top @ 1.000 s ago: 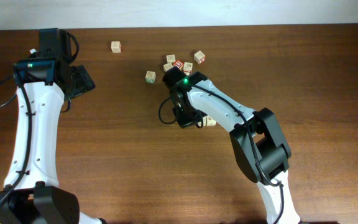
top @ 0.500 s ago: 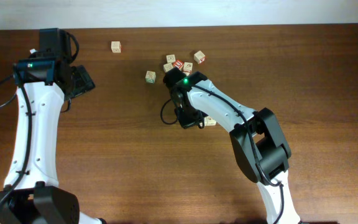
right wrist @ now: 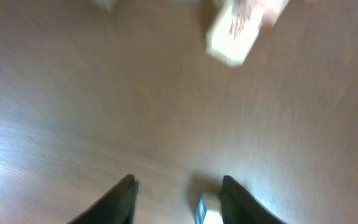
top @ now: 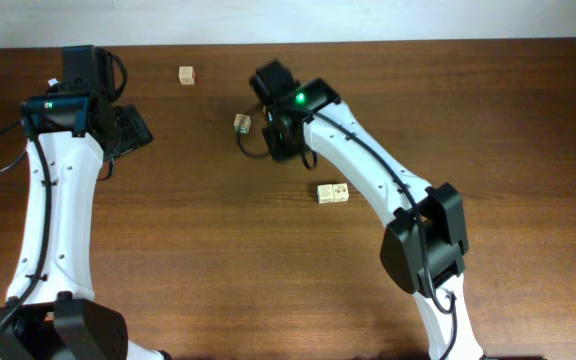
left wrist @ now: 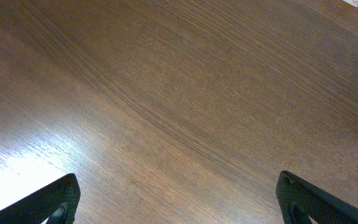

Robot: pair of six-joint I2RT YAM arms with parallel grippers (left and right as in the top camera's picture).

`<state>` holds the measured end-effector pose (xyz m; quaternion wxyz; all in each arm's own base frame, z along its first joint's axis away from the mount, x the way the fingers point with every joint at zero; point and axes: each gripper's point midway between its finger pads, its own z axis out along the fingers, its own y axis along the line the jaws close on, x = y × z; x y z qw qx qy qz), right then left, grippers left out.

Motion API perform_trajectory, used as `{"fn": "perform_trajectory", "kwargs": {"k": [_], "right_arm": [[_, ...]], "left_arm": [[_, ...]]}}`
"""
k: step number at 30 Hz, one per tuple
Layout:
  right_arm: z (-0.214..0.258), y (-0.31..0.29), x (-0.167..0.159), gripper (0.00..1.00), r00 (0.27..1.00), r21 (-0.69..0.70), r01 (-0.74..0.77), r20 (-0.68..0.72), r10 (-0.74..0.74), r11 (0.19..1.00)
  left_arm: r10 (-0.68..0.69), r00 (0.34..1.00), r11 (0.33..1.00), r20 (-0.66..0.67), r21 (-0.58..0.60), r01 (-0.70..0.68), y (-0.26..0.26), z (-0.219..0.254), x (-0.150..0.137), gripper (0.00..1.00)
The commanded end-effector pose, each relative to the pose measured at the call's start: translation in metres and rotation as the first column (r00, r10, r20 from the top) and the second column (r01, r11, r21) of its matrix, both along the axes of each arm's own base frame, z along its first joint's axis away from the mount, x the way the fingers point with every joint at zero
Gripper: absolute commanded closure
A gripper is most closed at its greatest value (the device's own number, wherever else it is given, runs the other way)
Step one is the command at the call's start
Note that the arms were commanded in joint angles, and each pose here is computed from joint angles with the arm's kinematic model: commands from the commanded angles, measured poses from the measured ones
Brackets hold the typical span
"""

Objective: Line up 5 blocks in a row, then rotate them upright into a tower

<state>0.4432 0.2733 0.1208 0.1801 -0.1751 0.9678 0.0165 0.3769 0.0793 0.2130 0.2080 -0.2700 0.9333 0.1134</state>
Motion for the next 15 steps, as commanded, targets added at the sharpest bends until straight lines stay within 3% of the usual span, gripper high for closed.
{"fn": "perform_trajectory", "kwargs": {"k": [1,7,15], "right_arm": [[0.041,0.004,0.038,0.52,0.986,0.132,0.064,0.143,-0.083,0.989],[0.024,-0.019,0.091,0.39,0.958,0.233,0.172,0.188,-0.217,0.957],[-0.058,-0.005,0.100,0.39,0.968,0.261,0.220,0.062,-0.244,0.940]], "left_arm": [[0.016,1.000,1.000,0.014,0.009,-0.016,0.002,0.004,0.002,0.01],[0.016,1.000,1.000,0.014,0.009,-0.016,0.002,0.004,0.002,0.01],[0.016,1.000,1.000,0.014,0.009,-0.016,0.002,0.004,0.002,0.01]]}}
